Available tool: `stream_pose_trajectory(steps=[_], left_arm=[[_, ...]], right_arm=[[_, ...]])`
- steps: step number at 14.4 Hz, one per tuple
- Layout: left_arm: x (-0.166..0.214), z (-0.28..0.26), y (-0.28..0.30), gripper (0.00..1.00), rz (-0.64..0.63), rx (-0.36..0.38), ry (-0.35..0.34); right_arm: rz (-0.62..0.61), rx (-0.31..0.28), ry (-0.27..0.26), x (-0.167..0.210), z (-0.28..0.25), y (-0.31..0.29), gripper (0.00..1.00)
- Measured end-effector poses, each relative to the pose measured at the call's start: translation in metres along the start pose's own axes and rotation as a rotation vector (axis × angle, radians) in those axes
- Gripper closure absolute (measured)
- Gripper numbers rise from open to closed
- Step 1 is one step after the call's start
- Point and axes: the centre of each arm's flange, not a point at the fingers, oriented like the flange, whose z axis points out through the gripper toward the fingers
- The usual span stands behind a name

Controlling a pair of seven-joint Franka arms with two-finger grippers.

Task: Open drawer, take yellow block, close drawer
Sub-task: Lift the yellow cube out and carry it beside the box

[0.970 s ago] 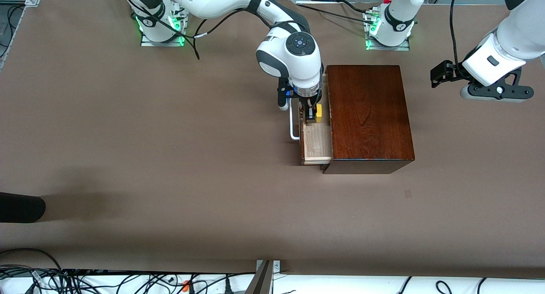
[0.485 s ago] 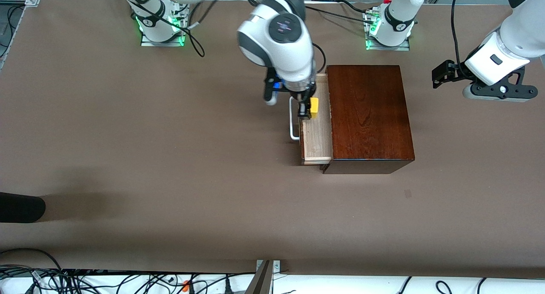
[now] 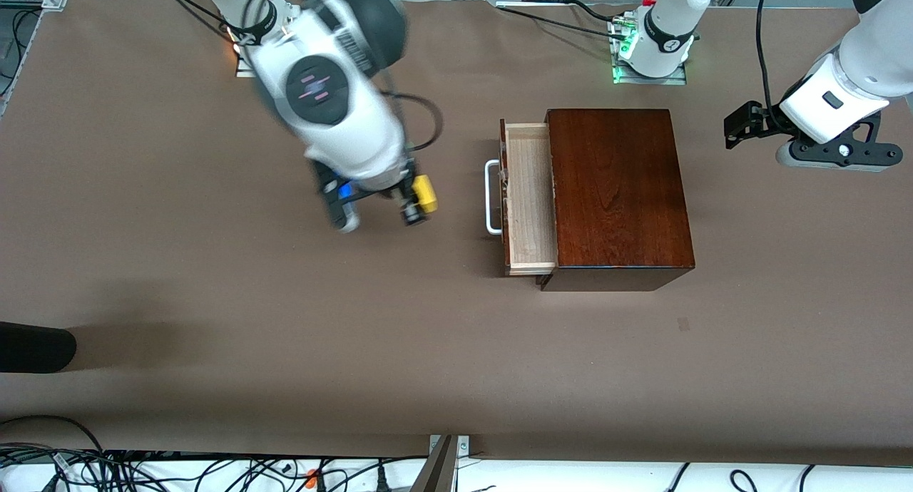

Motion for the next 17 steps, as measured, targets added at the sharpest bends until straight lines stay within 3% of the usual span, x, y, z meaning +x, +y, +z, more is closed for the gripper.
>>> stream_pose_trajectory(steps=[5,8,11,13,17], left_arm=[[0.0,0.0,0.0,0.0,0.0,0.0,0.001],[0.0,-0.001,0.0,0.0,0.0,0.0,0.001],[0.0,-0.001,0.002,0.0,0.004,0.0,0.003],[0.0,-0.002,0.007,0.0,0.013,0.002,0.002],[-0.002,-0.001,0.02,0.0,0.035,-0.012,-0.007]], right_arm=[[-0.426,-0.092,0.04,0.136,-0.013,0.072,0.44],[-0.613,-0.129,0.042,0.203,0.007,0.128,0.44],[-0.77,-0.11,0.009,0.272,0.056,0.182,0.44],[-0.846,-0.097,0.016,0.309,0.099,0.214,0.44],[-0.946,-0.094,0.061,0.336,0.188,0.254,0.44]])
